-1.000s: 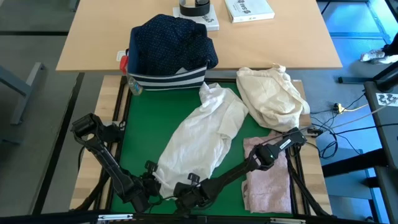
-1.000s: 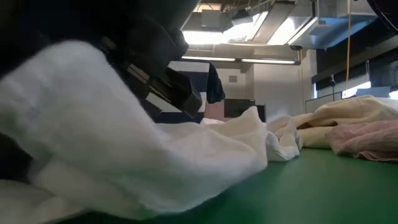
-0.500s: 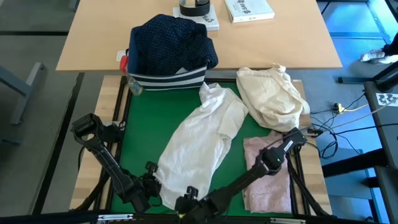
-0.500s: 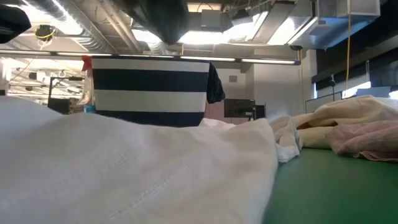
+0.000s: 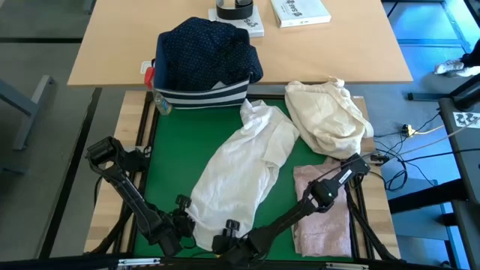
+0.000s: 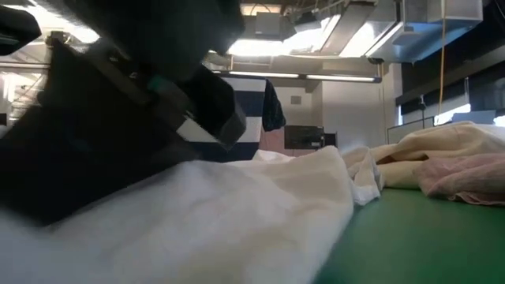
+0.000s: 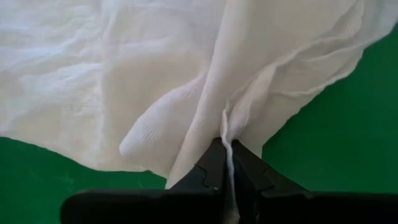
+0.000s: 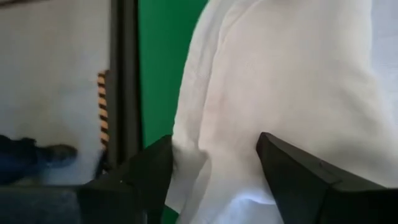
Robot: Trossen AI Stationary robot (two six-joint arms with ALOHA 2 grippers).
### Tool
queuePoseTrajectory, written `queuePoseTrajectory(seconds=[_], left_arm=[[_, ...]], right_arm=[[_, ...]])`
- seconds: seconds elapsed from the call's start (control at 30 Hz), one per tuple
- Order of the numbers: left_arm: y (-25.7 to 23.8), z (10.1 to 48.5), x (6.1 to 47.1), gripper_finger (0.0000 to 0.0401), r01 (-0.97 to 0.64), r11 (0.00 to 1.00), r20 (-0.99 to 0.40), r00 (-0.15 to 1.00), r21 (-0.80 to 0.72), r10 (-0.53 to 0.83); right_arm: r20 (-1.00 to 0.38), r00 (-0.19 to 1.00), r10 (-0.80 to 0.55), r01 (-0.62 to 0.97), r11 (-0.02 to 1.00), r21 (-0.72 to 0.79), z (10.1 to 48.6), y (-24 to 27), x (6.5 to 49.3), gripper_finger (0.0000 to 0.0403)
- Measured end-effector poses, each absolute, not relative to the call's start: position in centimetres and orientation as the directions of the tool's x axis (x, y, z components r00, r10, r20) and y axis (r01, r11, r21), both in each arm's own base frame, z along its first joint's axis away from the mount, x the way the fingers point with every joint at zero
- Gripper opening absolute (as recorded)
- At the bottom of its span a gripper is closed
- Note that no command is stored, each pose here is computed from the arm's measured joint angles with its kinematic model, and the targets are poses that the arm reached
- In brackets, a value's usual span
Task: Fold laundry
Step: Fold the white polo shirt
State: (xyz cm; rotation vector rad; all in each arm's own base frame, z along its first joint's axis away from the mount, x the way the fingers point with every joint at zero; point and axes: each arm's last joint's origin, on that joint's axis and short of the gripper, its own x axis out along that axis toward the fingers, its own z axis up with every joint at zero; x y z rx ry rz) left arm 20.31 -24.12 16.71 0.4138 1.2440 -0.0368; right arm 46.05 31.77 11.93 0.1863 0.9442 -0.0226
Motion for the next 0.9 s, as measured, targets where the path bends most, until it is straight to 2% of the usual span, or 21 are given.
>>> queuePoseTrajectory(seconds=[0.1,0.2,0.43,0.6,0.73,0.9], left_arm=[[-24.1,16.7,20.4,0.0006,0.246,0.927,-0.923,0.331,0.284,0.195],[-24.0,16.7,20.5,0.0006,0.241,0.928,-0.923,0.33,0.284,0.197],[-23.9,16.7,20.6,0.0006,0.24,0.928,-0.923,0.33,0.284,0.197],[-23.9,16.8,20.5,0.0006,0.245,0.931,-0.929,0.32,0.271,0.186],[-24.1,18.6,19.9,0.0006,0.25,0.953,-0.95,0.298,0.173,0.094],[-24.6,22.8,18.6,0.0006,0.252,0.967,-0.928,0.369,0.046,-0.052]], right_arm=[[-0.836,0.548,0.032,0.088,0.992,0.096,11.7,31.1,46.0,0.0218],[-0.862,0.506,0.016,0.075,0.995,0.062,11.4,30.4,45.9,0.0177],[-0.884,0.466,0.037,0.038,0.997,0.062,11.2,30.1,45.8,0.0019],[-0.866,0.498,0.036,0.098,0.99,0.097,13.0,30.3,45.5,0.0011],[-0.846,0.533,0.004,0.118,0.99,0.079,15.5,31.1,44.3,0.0007],[-0.772,0.633,0.057,0.092,0.985,0.149,21.7,32.1,42.5,0.0005]])
